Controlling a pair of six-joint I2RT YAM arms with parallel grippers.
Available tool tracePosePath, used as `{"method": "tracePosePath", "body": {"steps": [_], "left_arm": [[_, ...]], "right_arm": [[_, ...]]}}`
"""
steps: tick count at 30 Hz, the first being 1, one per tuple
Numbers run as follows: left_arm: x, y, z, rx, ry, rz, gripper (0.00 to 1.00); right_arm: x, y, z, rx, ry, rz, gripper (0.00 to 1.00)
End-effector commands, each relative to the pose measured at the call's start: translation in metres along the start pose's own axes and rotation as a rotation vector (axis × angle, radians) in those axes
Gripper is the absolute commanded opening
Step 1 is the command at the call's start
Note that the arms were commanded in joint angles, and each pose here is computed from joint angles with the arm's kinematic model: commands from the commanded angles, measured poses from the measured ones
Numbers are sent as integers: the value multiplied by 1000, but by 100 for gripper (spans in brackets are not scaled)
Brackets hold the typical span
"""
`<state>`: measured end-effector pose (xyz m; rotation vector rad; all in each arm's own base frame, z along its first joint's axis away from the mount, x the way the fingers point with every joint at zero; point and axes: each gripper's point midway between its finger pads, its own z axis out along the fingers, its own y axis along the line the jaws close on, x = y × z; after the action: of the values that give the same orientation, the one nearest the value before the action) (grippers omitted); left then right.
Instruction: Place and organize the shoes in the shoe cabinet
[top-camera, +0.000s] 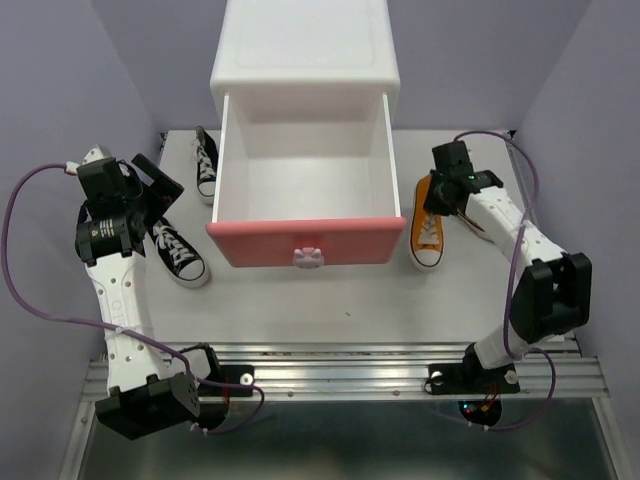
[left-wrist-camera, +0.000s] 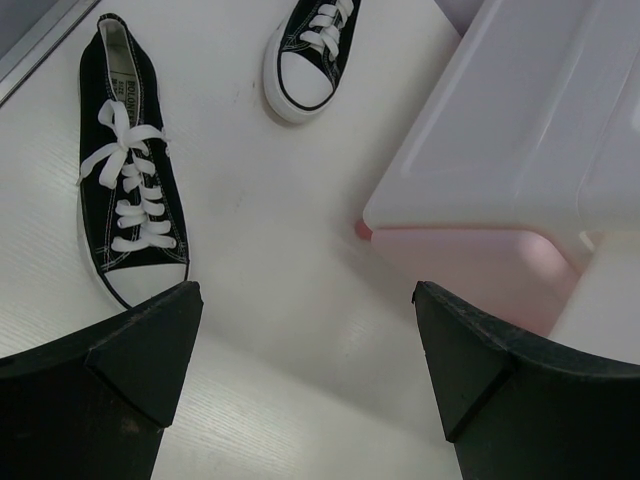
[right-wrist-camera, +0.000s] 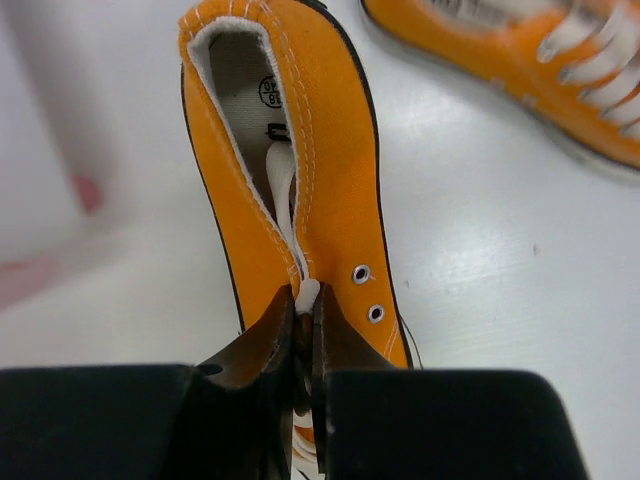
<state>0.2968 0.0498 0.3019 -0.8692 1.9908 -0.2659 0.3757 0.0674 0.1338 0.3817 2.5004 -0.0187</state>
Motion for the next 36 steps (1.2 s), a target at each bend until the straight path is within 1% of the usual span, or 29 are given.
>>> {"method": "tracePosePath", "body": {"steps": [1, 2, 5, 6, 7, 8, 9, 10, 11, 13, 14, 16, 17, 18, 19, 22, 23, 25, 26, 27, 28, 29, 30, 31, 32, 35, 36], "left_arm": [[-6, -5, 2, 25, -17, 8, 99], [-6, -5, 3, 25, -15, 5, 99], [-7, -7, 6, 29, -7, 0, 99], [-7, -10, 7, 41, -1, -1, 99], [-9, -13, 8, 49, 1, -5, 99], [-10, -15, 9, 60, 1, -6, 99], [-10, -16, 11, 61, 7, -8, 99], [-11, -17, 11, 64, 6, -6, 99], [-12, -17, 12, 64, 3, -7, 99], [-12, -18, 13, 66, 6, -3, 99], [-11, -17, 13, 64, 9, -2, 99], [-10, -16, 13, 63, 8, 3, 99], [-9, -14, 14, 55, 8, 2, 99], [-8, -13, 14, 52, 11, 1, 99], [-5, -11, 14, 49, 15, -1, 99], [-1, -11, 14, 52, 27, -9, 99], [0, -11, 14, 53, 29, -9, 99], [0, -10, 13, 52, 27, -6, 99], [0, -10, 12, 52, 27, -6, 99], [0, -11, 12, 57, 28, -8, 99], [1, -12, 13, 61, 33, -11, 99], [1, -13, 13, 62, 34, -17, 99], [1, -13, 13, 66, 36, -21, 99], [0, -15, 14, 71, 33, -31, 99], [-1, -17, 14, 79, 33, -34, 99], [-2, -18, 14, 83, 30, -38, 99], [-1, -18, 14, 80, 35, -39, 99]], "right_arm": [[-107, 9, -102, -95, -371, 154, 1], [-128, 5, -126, -88, -440, 186, 1], [-164, -5, -170, -66, -574, 240, 1], [-187, -5, -202, -95, -656, 275, 1], [-200, -4, -215, -102, -694, 285, 1], [-225, -2, -256, -156, -789, 311, 1], [-237, 4, -263, -176, -812, 312, 1], [-249, 7, -279, -205, -850, 324, 1], [-266, 8, -322, -273, -940, 350, 1], [-282, 12, -354, -336, -1020, 364, 1], [-289, 17, -363, -377, -1043, 377, 1], [-296, 22, -390, -460, -1107, 386, 1], [-298, 28, -414, -561, -1154, 410, 1], [-299, 34, -422, -614, -1166, 407, 1], [-298, 48, -429, -714, -1157, 412, 1], [-298, 71, -443, -875, -1136, 387, 1], [-296, 82, -460, -985, -1130, 386, 1], [-296, 100, -471, -1113, -1109, 364, 1], [-293, 108, -497, -1254, -1122, 356, 1], [-290, 110, -516, -1334, -1144, 339, 1], [-294, 118, -517, -1390, -1126, 346, 1], [-290, 123, -530, -1484, -1091, 357, 1], [-287, 122, -548, -1552, -1106, 343, 1], [-285, 131, -547, -1592, -1071, 354, 1], [-273, 146, -555, -1640, -1043, 336, 1], [-254, 181, -546, -1627, -995, 309, 1], [-236, 201, -549, -1663, -931, 299, 1]]}}
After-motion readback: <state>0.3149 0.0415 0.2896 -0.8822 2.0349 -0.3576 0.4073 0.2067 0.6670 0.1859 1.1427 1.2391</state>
